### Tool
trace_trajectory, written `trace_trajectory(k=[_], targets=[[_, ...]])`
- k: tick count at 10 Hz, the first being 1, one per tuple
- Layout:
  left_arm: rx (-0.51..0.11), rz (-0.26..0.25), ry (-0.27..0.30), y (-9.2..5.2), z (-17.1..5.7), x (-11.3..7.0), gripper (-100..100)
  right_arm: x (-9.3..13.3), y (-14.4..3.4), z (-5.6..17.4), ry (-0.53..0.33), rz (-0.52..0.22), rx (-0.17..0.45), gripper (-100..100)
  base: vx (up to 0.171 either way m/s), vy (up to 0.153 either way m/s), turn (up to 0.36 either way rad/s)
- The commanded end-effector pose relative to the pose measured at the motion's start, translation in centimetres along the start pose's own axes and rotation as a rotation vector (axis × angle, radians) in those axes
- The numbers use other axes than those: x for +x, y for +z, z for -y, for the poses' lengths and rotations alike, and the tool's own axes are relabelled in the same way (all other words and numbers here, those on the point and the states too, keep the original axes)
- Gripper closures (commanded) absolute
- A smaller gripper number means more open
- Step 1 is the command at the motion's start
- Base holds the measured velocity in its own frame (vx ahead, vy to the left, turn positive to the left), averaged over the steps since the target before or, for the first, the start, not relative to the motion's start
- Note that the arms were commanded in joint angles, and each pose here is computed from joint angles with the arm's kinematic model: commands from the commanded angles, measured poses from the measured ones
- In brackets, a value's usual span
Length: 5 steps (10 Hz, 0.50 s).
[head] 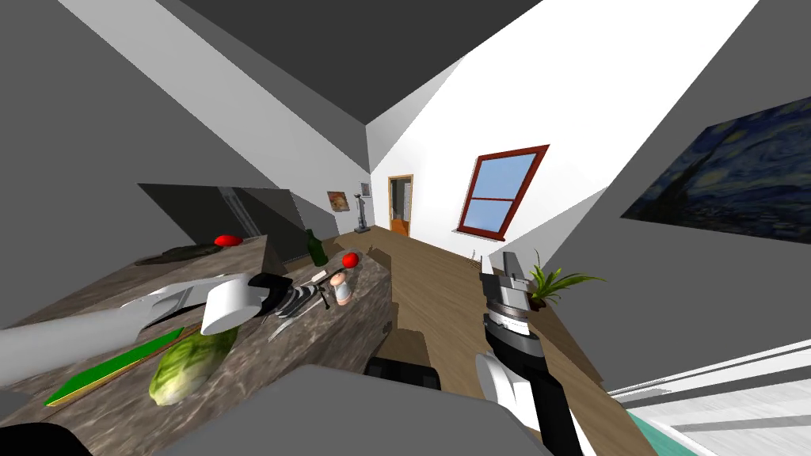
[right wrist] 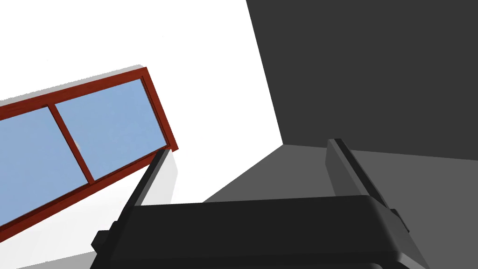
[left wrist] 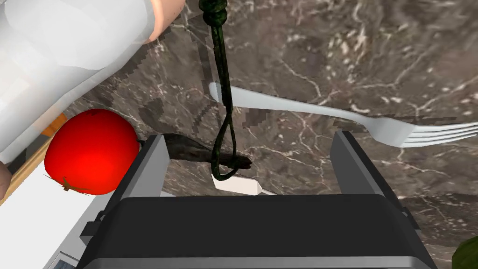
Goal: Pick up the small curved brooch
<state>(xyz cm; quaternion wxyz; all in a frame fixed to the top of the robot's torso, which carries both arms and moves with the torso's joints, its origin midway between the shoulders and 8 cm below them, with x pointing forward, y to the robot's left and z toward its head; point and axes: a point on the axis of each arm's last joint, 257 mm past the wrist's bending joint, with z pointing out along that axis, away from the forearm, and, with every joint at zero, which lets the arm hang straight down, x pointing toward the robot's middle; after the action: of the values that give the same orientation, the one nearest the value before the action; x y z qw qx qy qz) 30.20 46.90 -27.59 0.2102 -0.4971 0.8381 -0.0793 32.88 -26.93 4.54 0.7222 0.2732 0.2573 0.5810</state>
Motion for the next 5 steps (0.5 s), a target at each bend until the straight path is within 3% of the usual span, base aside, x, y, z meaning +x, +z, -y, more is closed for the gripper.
trace_trajectory(k=[1,5], targets=[[-0.079,-0.01,-0.016,-0.4,-1.8,0.0,-100,0.0,0.0,0.0,0.0,0.0,0.0,0,0.058,0.043,-0.281],[-0.215,-0.025,-0.034,-1.3,-5.1,0.2,-100,0.0,0.0,0.0,0.0,0.0,0.0,0,0.035,0.028,-0.173]])
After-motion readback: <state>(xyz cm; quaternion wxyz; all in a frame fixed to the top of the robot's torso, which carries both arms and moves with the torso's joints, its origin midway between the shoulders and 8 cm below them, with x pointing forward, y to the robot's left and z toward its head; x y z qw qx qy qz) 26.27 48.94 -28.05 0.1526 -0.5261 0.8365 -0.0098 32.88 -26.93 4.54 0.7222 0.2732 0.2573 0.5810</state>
